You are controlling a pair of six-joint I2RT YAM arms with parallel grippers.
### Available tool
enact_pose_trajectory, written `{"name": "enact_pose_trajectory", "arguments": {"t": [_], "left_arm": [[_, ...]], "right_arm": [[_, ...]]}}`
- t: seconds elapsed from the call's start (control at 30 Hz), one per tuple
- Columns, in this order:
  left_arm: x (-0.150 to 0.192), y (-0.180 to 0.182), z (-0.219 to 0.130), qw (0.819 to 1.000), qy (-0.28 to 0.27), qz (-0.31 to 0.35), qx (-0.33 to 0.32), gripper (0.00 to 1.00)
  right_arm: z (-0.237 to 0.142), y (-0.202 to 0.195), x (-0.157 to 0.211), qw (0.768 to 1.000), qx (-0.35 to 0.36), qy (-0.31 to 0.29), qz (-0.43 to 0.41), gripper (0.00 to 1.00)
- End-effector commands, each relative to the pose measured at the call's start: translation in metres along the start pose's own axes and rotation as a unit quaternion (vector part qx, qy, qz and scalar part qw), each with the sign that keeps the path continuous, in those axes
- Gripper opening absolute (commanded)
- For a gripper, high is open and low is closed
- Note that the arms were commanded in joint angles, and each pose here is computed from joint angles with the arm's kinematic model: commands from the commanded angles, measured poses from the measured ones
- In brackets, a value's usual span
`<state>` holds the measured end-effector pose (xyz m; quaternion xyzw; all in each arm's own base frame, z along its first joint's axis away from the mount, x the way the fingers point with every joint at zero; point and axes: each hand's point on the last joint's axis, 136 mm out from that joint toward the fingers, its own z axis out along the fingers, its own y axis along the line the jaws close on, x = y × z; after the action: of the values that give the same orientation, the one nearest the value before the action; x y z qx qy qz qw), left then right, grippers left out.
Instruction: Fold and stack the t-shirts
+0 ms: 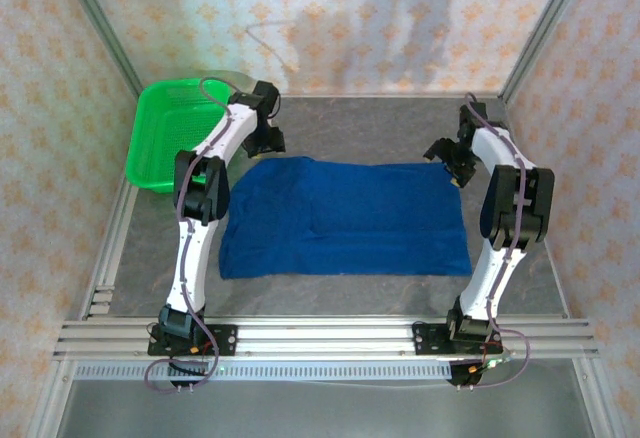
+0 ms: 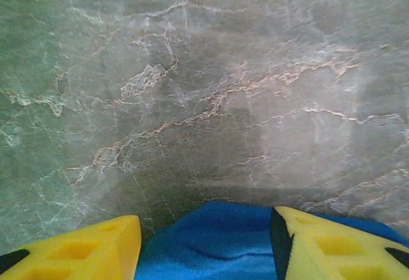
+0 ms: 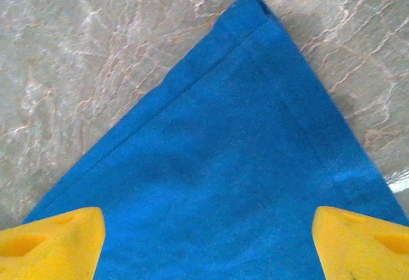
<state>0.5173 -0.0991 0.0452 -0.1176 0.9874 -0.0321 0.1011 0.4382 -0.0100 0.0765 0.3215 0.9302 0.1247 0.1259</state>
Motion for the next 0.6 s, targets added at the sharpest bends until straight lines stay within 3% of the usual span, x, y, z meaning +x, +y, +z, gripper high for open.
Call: {"name": "enact_pose_trajectory", "arguments": {"t": [0.0,0.2,0.43,0.57], "left_arm": [[0.008,0.010,0.010,1.000,0.017,0.006,-0.012,0.51],[0.020,0.012,0.012,0.999,0.034,0.007,-0.010,0.36],[0.033,0.017,0.006,0.999,0.038,0.010,-0.011,0.04],[0.028,0.014,-0.015,1.000,0.010,0.010,-0.002,0.00]], "right_arm": [[-0.019,0.015,0.003,0.999,-0.024,-0.018,-0.013,0.85],[-0.027,0.017,0.003,0.999,-0.028,-0.027,-0.016,0.85],[-0.035,0.023,0.000,0.999,-0.036,-0.036,-0.018,0.85],[-0.039,0.027,-0.003,0.998,-0.040,-0.041,-0.020,0.85]]}}
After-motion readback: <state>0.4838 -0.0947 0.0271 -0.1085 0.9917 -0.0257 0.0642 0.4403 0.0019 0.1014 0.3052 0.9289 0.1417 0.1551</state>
